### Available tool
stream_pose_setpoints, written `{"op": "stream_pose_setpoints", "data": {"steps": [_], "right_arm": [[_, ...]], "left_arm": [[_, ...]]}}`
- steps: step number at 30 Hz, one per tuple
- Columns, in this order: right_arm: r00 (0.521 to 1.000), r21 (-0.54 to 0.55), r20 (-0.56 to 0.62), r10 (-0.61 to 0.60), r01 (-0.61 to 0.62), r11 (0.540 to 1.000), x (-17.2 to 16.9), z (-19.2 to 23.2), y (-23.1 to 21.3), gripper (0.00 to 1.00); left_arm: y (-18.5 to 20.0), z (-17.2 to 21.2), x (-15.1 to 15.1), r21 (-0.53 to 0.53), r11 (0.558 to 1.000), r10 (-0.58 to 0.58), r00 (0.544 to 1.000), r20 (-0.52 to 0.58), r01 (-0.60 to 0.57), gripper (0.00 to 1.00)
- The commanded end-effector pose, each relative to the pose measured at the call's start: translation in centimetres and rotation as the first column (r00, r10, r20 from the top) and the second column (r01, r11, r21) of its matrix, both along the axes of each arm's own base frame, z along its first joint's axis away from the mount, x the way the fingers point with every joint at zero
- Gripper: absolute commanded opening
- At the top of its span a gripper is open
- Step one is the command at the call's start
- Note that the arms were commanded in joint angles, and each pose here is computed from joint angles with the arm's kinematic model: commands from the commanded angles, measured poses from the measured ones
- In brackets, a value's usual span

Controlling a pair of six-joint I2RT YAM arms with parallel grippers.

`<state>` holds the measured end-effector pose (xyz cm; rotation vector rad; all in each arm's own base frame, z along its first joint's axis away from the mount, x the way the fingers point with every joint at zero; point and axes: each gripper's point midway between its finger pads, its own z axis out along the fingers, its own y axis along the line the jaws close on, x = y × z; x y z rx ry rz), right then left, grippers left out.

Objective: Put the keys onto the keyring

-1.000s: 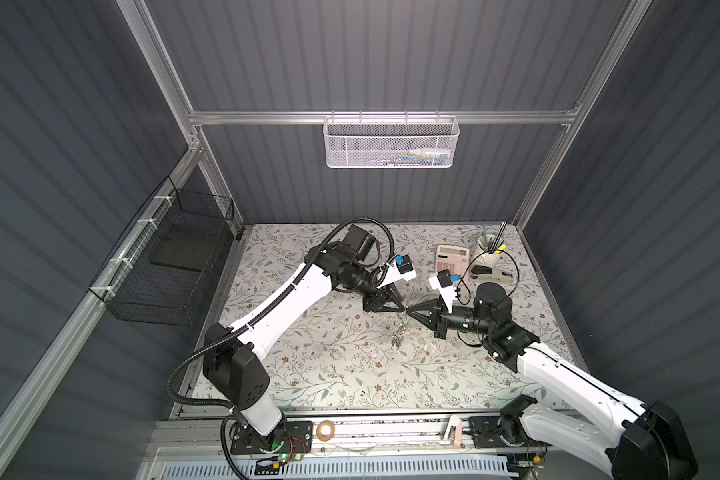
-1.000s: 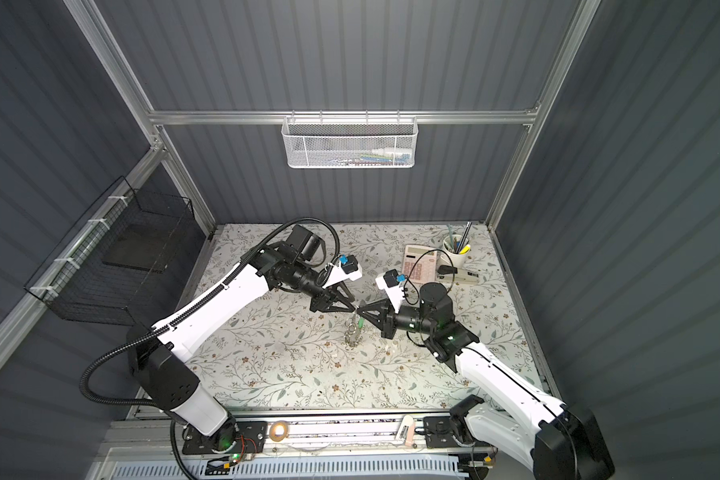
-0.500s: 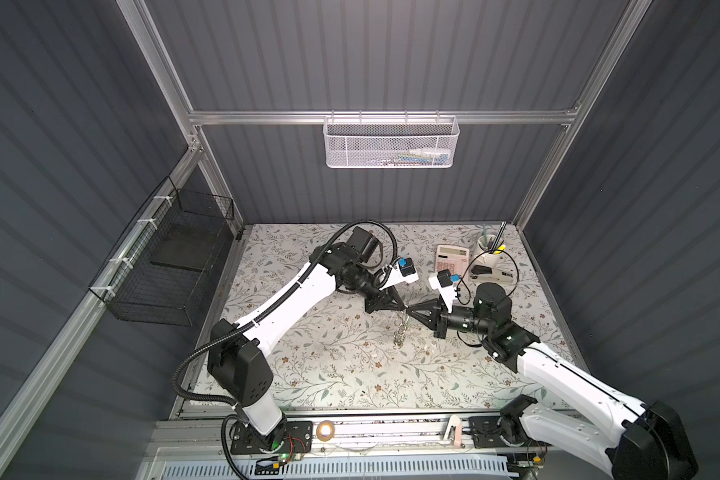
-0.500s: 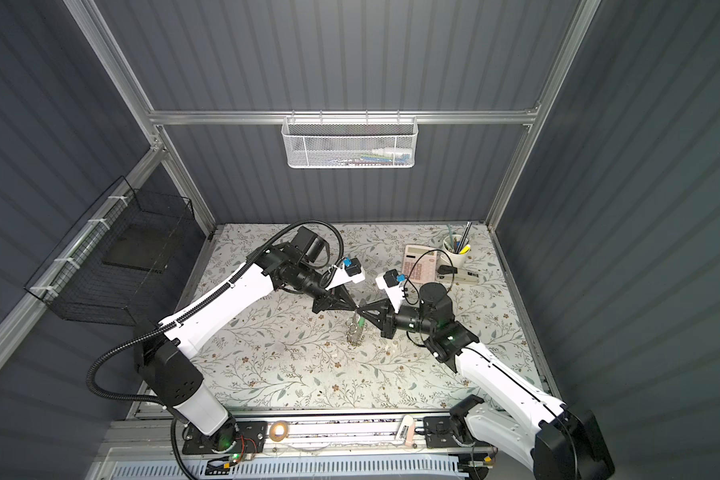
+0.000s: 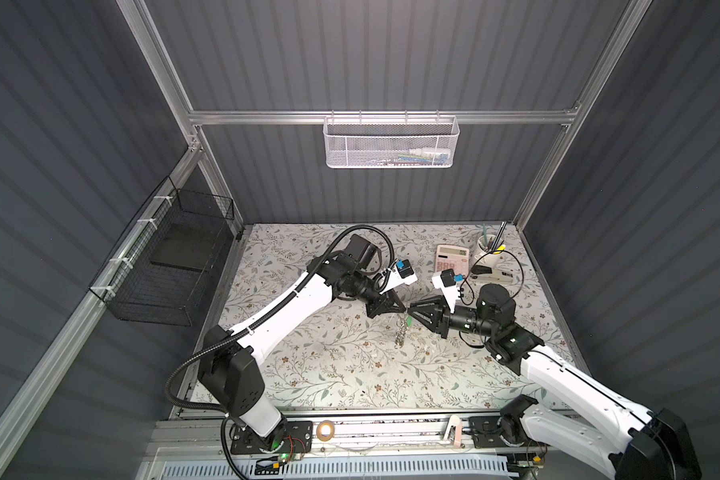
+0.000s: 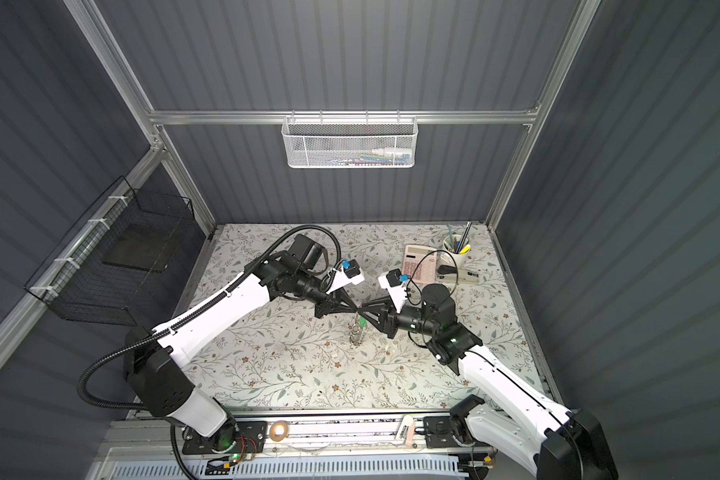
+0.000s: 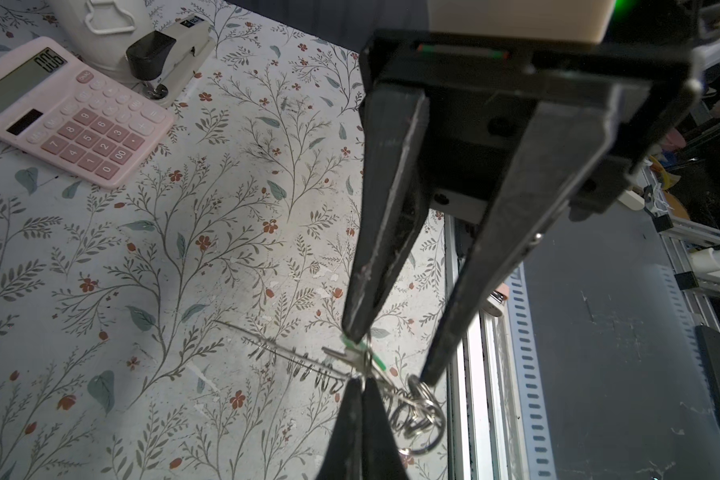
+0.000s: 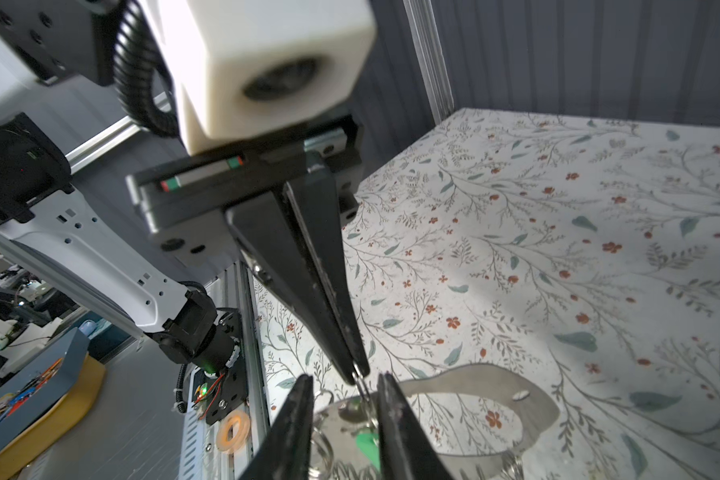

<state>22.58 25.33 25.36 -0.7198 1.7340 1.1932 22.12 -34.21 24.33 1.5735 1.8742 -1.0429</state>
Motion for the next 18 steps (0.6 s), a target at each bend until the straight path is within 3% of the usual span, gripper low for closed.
{"op": "stream_pose_setpoints", "data": {"steps": [1, 10, 18], "right_arm": [[0.998, 0.027, 0.055, -0.027, 0.026, 0.999, 0.4, 1.8, -0.3, 0.37], [0.999, 0.029, 0.034, -0.026, 0.025, 0.999, 0.7, 1.5, -0.4, 0.43], [0.999, 0.036, 0.026, 0.027, -0.028, 0.999, 0.1, 1.6, 0.1, 0.24]], "left_arm": [[-0.1, 2.4, -0.3, -0.103, 0.994, 0.036, 0.998, 0.042, -0.031, 0.00], [0.2, 4.4, -0.9, -0.253, 0.964, 0.101, 0.992, 0.072, -0.079, 0.00], [0.3, 4.9, -0.4, -0.313, 0.940, 0.165, 0.984, 0.072, -0.134, 0.00]]}}
